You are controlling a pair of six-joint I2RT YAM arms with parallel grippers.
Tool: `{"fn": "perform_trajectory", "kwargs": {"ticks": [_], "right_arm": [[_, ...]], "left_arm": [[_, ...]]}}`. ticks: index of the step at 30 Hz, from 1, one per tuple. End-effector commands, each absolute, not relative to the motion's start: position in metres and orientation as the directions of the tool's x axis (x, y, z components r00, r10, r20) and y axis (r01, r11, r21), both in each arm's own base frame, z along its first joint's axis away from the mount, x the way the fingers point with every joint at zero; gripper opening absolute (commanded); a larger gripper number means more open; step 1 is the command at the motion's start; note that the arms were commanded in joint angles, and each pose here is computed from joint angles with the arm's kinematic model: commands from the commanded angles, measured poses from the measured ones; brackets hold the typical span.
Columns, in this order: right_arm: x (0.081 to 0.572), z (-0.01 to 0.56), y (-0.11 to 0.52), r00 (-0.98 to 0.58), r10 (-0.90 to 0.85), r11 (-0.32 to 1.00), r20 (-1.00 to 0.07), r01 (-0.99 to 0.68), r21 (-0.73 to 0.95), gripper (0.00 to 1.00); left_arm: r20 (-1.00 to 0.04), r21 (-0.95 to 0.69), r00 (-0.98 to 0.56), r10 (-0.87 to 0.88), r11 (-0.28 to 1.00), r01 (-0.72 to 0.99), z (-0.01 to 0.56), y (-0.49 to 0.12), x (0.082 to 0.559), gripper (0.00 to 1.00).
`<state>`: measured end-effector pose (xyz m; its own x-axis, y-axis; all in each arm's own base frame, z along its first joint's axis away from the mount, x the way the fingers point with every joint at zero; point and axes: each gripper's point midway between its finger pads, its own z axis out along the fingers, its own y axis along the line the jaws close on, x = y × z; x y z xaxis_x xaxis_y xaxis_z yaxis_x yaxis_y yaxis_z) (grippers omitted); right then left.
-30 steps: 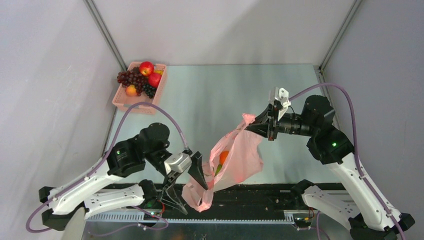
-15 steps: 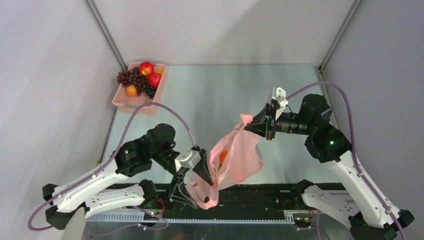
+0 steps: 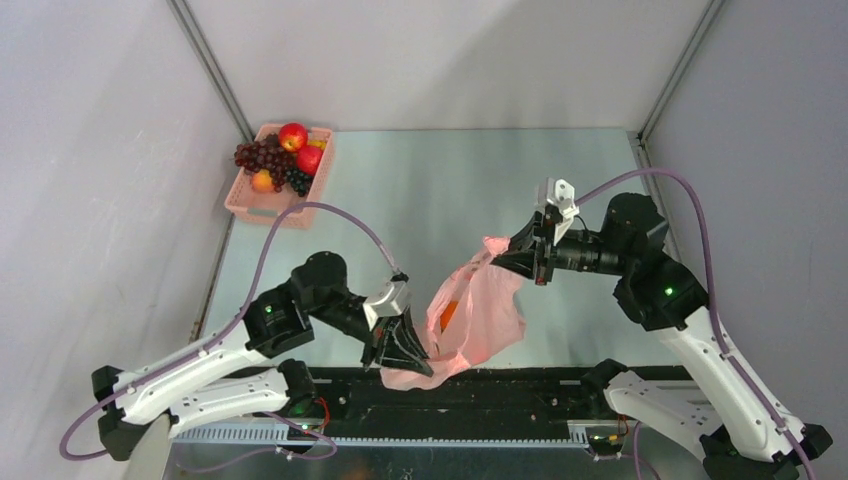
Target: Place the fake fruits into the plastic bag and tie a complex knot
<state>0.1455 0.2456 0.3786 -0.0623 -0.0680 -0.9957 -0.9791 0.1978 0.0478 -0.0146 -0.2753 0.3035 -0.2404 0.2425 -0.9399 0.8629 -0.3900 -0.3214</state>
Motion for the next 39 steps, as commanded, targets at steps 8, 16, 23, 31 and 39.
{"fn": "perform_trajectory", "kwargs": {"ticks": [8,16,23,31,39], "right_arm": [[0.11,0.388,0.235,-0.049,-0.066,0.209,-0.997,-0.977,0.034,0.0],[0.106,0.35,0.253,-0.113,-0.204,0.242,-0.972,-0.968,0.062,0.0],[0.104,0.324,0.281,-0.138,-0.308,0.232,-0.941,-0.971,0.067,0.0],[0.109,0.303,0.296,-0.184,-0.389,0.24,-0.903,-0.966,0.094,0.0],[0.109,0.301,0.3,-0.187,-0.41,0.226,-0.892,-0.969,0.1,0.0]], "left_arm": [[-0.941,-0.305,-0.335,0.044,0.315,0.899,0.335,-0.262,0.091,0.0],[-0.91,-0.282,-0.389,0.145,0.471,0.836,0.313,-0.26,0.117,0.0],[-0.907,-0.178,-0.317,0.277,0.43,0.885,0.301,-0.262,0.117,0.0],[-0.928,-0.123,-0.214,0.305,0.29,0.949,0.302,-0.27,0.102,0.0],[-0.928,-0.142,-0.185,0.322,0.154,0.978,0.305,-0.281,0.083,0.16]]}}
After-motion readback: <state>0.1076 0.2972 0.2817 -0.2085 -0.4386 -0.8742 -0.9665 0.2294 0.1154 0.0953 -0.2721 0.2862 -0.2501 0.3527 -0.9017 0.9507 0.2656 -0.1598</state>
